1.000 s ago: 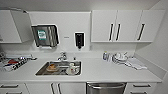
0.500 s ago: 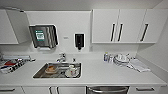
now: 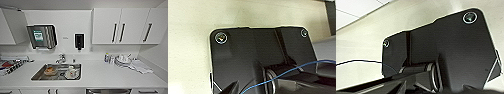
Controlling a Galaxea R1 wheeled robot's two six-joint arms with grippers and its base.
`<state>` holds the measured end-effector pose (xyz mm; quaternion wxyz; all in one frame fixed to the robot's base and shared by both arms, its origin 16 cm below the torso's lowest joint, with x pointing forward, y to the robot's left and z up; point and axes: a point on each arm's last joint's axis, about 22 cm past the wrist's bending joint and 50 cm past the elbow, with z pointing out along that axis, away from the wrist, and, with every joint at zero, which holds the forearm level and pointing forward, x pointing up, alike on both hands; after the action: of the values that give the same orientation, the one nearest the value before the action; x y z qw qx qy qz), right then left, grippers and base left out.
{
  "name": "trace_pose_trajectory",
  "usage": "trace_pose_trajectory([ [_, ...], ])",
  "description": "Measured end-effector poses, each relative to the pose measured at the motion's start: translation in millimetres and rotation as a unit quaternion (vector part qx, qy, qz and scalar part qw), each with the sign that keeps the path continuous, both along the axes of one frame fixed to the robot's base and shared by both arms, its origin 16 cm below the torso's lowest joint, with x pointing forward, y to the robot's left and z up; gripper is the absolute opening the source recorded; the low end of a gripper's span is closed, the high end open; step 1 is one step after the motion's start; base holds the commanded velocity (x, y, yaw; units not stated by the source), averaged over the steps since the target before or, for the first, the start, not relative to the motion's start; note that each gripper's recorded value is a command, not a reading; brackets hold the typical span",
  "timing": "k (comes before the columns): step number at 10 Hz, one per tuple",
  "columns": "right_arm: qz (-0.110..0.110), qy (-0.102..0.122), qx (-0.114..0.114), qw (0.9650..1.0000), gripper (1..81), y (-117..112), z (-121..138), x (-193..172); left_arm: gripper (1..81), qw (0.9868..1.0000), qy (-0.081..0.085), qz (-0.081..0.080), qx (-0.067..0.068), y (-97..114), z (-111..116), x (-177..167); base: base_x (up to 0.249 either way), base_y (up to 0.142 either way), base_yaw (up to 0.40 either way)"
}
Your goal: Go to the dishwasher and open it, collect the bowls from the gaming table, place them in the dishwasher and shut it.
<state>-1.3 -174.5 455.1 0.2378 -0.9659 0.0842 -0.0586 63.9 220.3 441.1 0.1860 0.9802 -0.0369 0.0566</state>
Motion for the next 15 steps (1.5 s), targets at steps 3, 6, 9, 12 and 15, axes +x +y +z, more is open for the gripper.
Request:
trace_pose_trajectory([
  [3, 0.001, 0.002, 0.000, 1.0000, 81.1, -0.2, -0.1, -3.5, 81.1, 1.0000, 0.007, 0.000, 0.000, 0.5, -0.8, -11.4, 0.000, 0.000, 0.000],
  [6, 0.001, 0.000, 0.022, 0.9998, 81.1, 9.1, 10.8, -1.4, 81.1, 1.0000, 0.005, 0.000, 0.001, 4.7, 0.2, -9.3, 0.000, 0.000, 0.000],
  [9, 0.000, 0.001, 0.029, 0.9996, 81.1, -5.5, 20.9, -2.1, 81.1, 1.0000, 0.000, 0.002, 0.000, 22.4, 6.3, -6.0, 0.000, 0.000, 0.000],
  [12, 0.001, -0.007, 0.042, 0.9991, 81.1, -4.5, 30.8, 11.6, 81.1, 0.9993, -0.021, 0.009, -0.030, 18.1, 24.1, 3.1, 0.000, 0.000, 0.000],
  [15, 0.002, -0.036, 0.060, 0.9976, 81.1, -22.3, 56.2, 49.3, 81.1, 0.9970, -0.051, 0.014, -0.057, 24.5, 50.6, 35.4, 0.000, 0.000, 0.000],
])
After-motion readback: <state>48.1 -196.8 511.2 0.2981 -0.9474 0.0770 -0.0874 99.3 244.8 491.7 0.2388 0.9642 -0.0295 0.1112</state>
